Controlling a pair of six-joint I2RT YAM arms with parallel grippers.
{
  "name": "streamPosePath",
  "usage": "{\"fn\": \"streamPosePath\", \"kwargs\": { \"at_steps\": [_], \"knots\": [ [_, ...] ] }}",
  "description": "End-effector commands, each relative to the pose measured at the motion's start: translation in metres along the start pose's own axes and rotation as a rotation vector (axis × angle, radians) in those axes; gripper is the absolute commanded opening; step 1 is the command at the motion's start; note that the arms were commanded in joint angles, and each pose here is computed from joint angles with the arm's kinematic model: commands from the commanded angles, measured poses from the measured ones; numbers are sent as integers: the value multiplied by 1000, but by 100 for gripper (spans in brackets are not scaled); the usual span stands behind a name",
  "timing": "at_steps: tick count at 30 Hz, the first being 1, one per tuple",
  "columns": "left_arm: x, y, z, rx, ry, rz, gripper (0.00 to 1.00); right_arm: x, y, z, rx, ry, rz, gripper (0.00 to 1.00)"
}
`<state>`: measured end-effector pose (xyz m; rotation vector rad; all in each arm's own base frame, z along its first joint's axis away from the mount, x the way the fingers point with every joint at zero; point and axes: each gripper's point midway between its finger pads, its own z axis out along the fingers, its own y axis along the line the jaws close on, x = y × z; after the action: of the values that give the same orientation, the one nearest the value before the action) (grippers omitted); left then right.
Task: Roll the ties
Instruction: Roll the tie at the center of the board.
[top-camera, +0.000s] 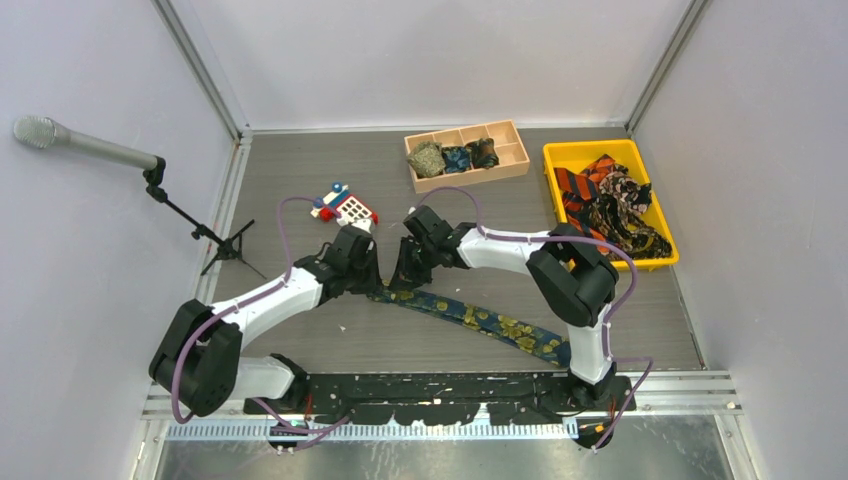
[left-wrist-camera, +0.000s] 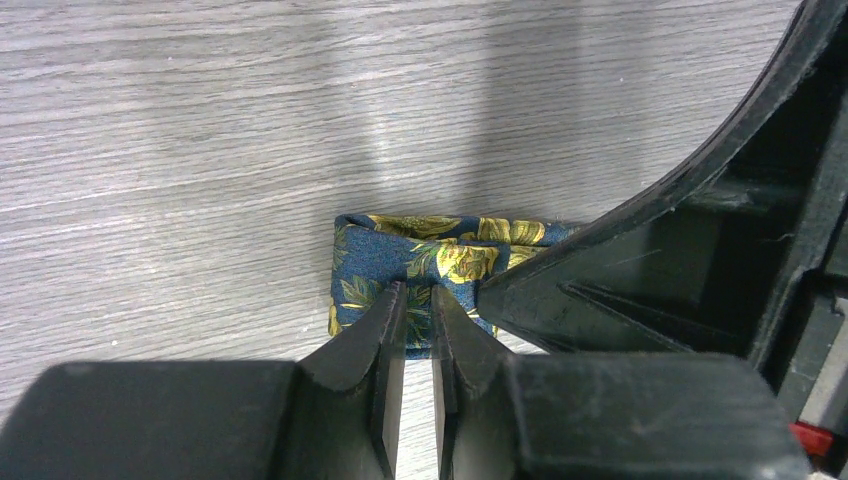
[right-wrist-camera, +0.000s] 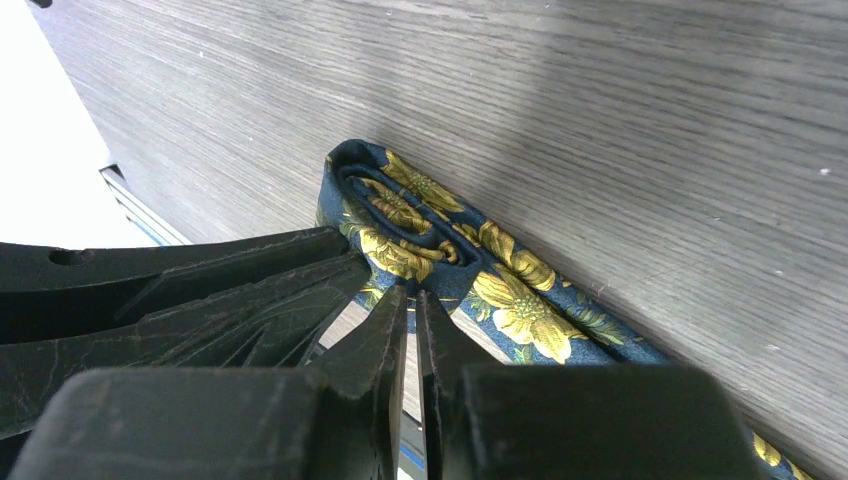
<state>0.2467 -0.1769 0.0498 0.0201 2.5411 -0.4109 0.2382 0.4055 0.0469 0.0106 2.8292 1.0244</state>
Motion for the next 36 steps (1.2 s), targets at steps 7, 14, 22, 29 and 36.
{"fn": "streamPosePath", "kwargs": {
  "at_steps": [7, 14, 22, 29, 36],
  "knots": [
    [2, 1, 2, 7, 5, 4, 16, -2, 20, -5, -43, -22, -32, 14],
    [-3, -1, -5, 11, -12, 10, 20, 7, -4, 15, -7, 7, -7, 14],
    [-12, 1, -22, -2, -39, 49, 48, 13, -20, 24, 22, 26, 5, 14],
    [-20, 22, -39, -68, -85, 61, 75, 15, -24, 26, 25, 31, 9, 14],
    [-12, 30, -38, 38, -76, -64, 78, 17, -28, 28, 31, 37, 14, 14]
  ]
}}
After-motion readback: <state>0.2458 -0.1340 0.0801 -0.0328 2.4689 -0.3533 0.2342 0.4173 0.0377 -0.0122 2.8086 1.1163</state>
